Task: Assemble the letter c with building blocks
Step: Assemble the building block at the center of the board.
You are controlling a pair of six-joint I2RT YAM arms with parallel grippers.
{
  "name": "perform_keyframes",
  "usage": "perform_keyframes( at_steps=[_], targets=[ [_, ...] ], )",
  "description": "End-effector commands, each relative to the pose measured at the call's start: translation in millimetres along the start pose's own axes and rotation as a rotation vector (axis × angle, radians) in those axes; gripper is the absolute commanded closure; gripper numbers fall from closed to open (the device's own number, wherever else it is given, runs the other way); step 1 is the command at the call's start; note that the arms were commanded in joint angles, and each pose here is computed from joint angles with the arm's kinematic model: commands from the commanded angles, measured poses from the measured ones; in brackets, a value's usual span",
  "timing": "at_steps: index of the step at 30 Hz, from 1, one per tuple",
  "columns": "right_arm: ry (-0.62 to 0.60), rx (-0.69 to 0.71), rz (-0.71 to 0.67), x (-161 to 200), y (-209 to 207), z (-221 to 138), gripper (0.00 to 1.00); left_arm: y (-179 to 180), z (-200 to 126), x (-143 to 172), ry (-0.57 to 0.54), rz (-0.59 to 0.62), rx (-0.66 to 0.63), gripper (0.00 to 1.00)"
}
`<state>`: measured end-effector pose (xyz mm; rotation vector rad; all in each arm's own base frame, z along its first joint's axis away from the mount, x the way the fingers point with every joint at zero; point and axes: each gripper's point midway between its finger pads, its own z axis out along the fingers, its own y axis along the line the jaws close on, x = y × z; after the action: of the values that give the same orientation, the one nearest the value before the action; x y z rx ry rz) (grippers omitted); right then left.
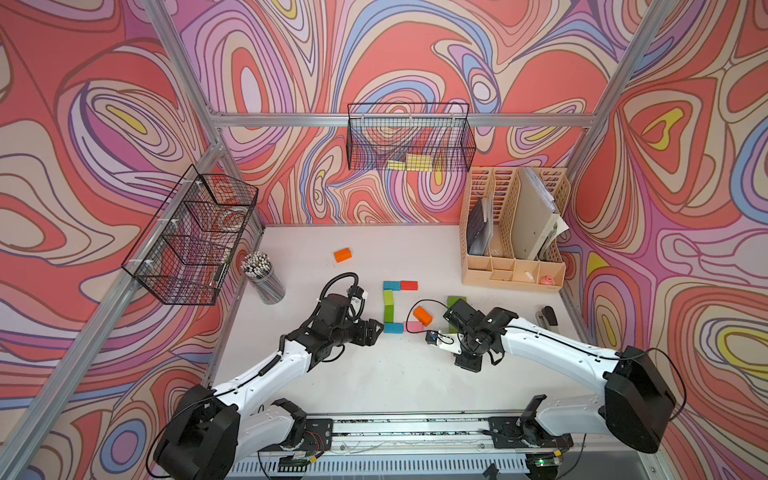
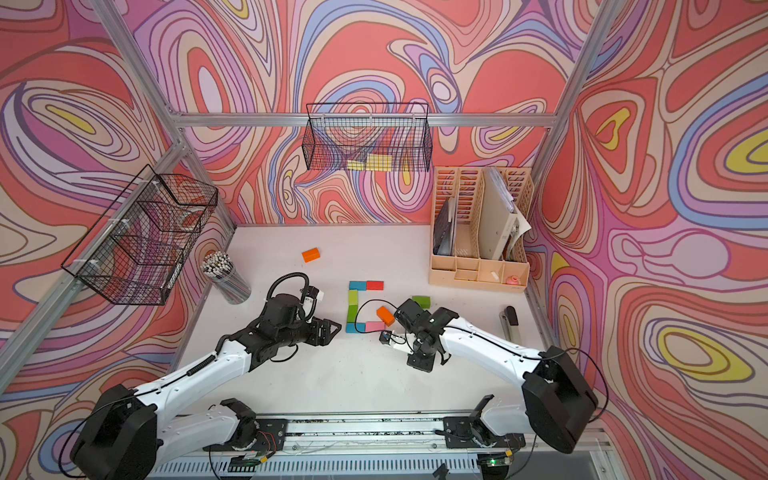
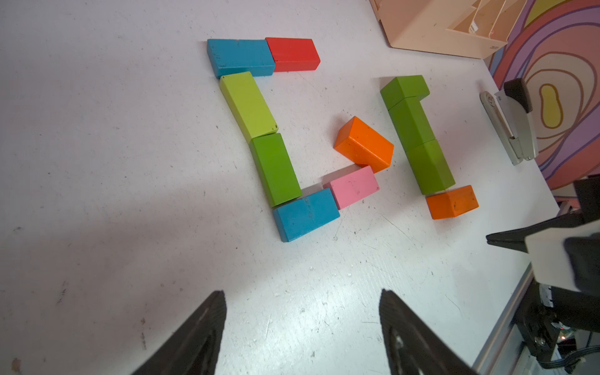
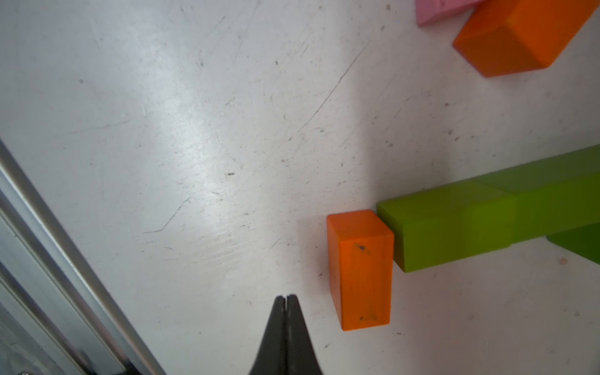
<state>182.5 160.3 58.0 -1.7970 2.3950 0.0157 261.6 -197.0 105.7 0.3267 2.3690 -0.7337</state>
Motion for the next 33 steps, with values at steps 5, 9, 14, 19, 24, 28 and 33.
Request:
perform_keyframes(
  at_steps=[5,9,14,19,24,28,33],
  targets=[
    [0.067,-0.009,-0.023,5.1,-2.3,13.9,1.0,-2.9,0.2,-0.8,-0.011,0.025,0.012,0.23],
    [0.11,-0.003,-0.021,8.3,-6.4,20.6,1.0,-3.3,1.6,-0.6,-0.006,0.025,0.015,0.23],
    [0.135,0.006,-0.02,7.4,-10.8,25.4,1.0,-2.1,2.1,-0.4,-0.005,0.027,0.009,0.23],
    [0.154,0.033,-0.023,9.4,-16.3,27.8,1.0,-2.0,2.0,-0.2,-0.004,0.029,0.007,0.23],
    [0.161,0.058,-0.017,10.6,-20.8,28.3,1.0,-1.6,1.5,-0.6,-0.006,0.029,0.006,0.23],
    [0.162,0.073,-0.015,9.9,-24.4,29.5,1.0,-1.2,1.5,-0.7,-0.007,0.031,0.002,0.23],
    [0.15,0.08,-0.016,5.9,-27.2,30.8,1.0,-0.3,1.9,-0.9,-0.007,0.032,-0.002,0.23]
  ],
)
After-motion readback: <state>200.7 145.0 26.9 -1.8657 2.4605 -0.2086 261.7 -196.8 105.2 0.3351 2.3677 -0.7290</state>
